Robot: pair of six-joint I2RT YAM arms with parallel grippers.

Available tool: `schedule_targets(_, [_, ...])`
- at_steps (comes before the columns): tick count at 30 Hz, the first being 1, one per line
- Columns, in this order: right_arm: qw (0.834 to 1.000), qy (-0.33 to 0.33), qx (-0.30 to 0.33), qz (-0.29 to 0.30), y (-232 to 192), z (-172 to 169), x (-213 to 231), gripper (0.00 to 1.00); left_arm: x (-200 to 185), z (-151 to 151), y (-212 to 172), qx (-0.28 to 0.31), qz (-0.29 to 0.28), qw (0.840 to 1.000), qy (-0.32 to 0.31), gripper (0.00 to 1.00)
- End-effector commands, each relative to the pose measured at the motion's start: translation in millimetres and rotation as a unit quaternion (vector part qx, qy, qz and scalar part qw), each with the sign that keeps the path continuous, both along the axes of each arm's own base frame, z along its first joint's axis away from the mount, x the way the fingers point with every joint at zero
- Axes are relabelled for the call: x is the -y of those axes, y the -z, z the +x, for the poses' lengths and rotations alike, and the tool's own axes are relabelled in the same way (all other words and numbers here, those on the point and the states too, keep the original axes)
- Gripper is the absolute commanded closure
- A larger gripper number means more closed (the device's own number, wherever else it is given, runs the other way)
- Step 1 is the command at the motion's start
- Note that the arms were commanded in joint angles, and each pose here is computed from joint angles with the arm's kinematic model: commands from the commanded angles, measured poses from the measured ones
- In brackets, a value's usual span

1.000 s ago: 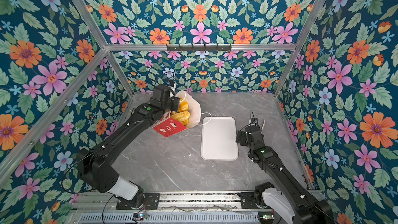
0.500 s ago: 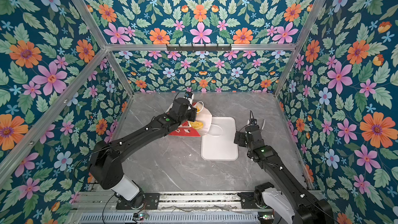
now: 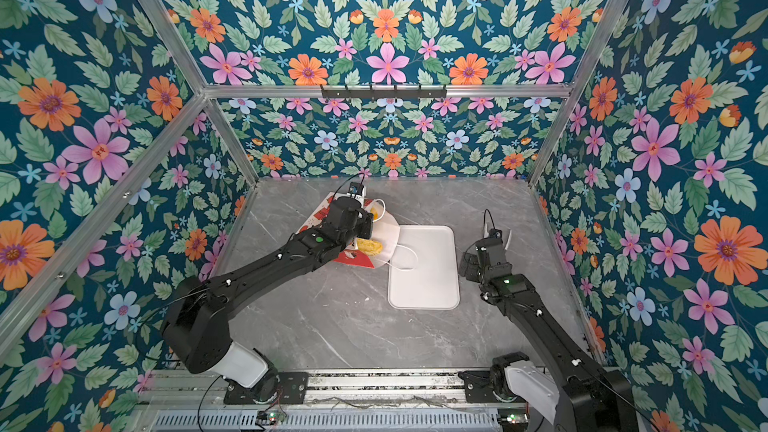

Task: Take the fake bread out of the paper bag
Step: 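Grasp the bag rim with the left gripper and tip the bag over toward the tray, then lower the right gripper and grasp the silver tongs by their handle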

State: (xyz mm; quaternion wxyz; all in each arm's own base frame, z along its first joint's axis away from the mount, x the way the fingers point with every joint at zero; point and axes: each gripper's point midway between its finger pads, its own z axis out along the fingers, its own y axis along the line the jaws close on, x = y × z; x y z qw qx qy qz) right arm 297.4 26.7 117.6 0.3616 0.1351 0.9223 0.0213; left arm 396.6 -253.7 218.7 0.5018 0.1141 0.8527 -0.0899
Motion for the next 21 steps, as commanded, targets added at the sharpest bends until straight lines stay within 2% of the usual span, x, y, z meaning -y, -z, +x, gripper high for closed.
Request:
schedule_targets(1, [0.999,0.032,-0.023,-0.018,5.2,-1.0,18.0,0.03,-21.4,2.4,-1.7,0.009,0.007,1.0,-0.025,1.0])
schedule_targets(7, [0.995,0.05,-0.071,-0.043,20.8,2.9,29.2,0.01,-29.4,-6.6,4.0,0.006,0.012,1.0,-0.005,1.0])
schedule_targets(12, [0.989,0.084,-0.123,-0.028,44.5,5.2,43.2,0.01,-37.4,-12.1,9.1,0.008,0.023,1.0,0.001,1.0])
schedule_targets(21, [0.978,0.092,-0.185,-0.008,70.1,19.2,56.4,0.01,-42.8,-30.4,9.2,0.018,0.016,0.999,0.03,1.0])
